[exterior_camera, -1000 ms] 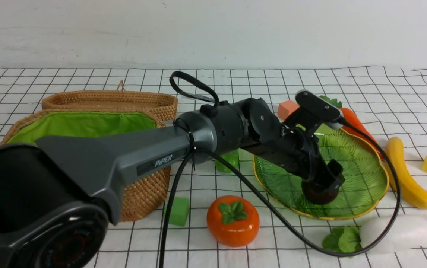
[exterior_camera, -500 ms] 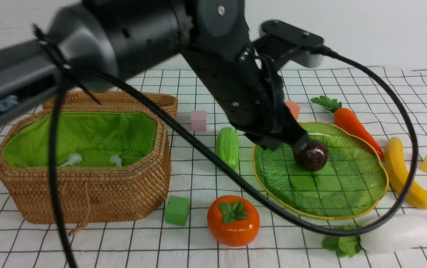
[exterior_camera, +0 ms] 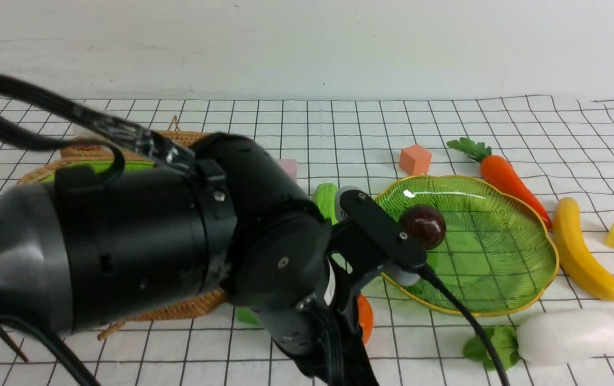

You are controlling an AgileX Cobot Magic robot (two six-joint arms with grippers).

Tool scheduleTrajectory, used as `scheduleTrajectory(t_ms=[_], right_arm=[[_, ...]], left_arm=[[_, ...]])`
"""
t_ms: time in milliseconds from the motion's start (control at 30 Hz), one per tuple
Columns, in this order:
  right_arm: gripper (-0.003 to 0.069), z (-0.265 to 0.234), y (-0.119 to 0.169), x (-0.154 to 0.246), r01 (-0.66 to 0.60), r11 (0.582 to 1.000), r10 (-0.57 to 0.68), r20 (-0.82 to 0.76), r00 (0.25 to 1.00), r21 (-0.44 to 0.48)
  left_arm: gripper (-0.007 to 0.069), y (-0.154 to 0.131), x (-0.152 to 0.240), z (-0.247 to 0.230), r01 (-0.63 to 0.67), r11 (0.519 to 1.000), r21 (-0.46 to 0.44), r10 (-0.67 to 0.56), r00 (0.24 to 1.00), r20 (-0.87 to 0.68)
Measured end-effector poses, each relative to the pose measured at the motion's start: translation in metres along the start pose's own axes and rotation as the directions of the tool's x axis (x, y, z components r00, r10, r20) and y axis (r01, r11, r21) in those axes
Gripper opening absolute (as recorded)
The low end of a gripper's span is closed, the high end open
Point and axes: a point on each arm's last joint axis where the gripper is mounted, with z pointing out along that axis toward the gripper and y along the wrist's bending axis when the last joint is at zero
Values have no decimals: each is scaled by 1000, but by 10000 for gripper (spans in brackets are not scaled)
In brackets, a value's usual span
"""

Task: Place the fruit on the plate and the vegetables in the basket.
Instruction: Grab a tomato with your left arm and place it on the plate on the right.

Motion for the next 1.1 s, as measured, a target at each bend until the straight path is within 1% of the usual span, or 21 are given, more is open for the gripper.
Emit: scheduleTrajectory(t_ms=[33,67,100,133,167,233,267,300,333,367,400,500,600,700,800,1100], right_arm=[[111,0,0,0,0,1000,0,0,1000,0],[111,0,0,0,1,1000,-1,0,1000,0],[111,0,0,0,3,1000,-3,0,1000,0],[111,0,0,0,4,1000,-4,0,1000,0],[111,0,0,0,4,1000,-4,0,1000,0],[111,0,0,0,4,1000,-4,0,1000,0],[111,0,0,0,4,1000,-4,0,1000,0],[111,0,0,0,4,1000,-4,0,1000,0],[111,0,0,0,4,1000,-4,0,1000,0],[111,0,0,0,4,1000,-4,0,1000,0],[111,0,0,0,4,1000,-4,0,1000,0],[111,0,0,0,5,1000,-5,0,1000,0],[111,0,0,0,7,1000,-7,0,1000,0],[111,0,0,0,7,1000,-7,0,1000,0],[111,0,0,0,7,1000,-7,0,1000,0],[108,-9,4,6,22,1000,-22,37,999,2]], left_arm=[[122,0,-1,0,-7,1000,-1,7,1000,6],[190,0,-2,6,-25,1000,-10,25,999,21],[216,0,-3,7,-29,1000,-13,29,999,26],[330,1,-6,14,-53,998,-32,54,997,49],[355,1,-7,15,-55,998,-33,57,997,56],[489,2,-11,27,-82,995,-49,85,993,76],[509,2,-12,30,-87,995,-52,91,993,80],[568,2,-14,39,-110,992,-65,115,989,93],[603,2,-16,48,-134,988,-79,142,985,101],[612,2,-17,48,-138,987,-82,146,984,105],[628,3,-18,58,-171,980,-99,181,978,102],[630,4,-16,75,-219,967,-129,230,970,76],[579,8,-12,98,-262,948,-181,269,963,13],[521,11,-13,107,-281,932,-229,291,957,11],[480,12,-14,113,-254,934,-251,268,963,24],[479,13,-15,110,-158,946,-283,174,984,32]])
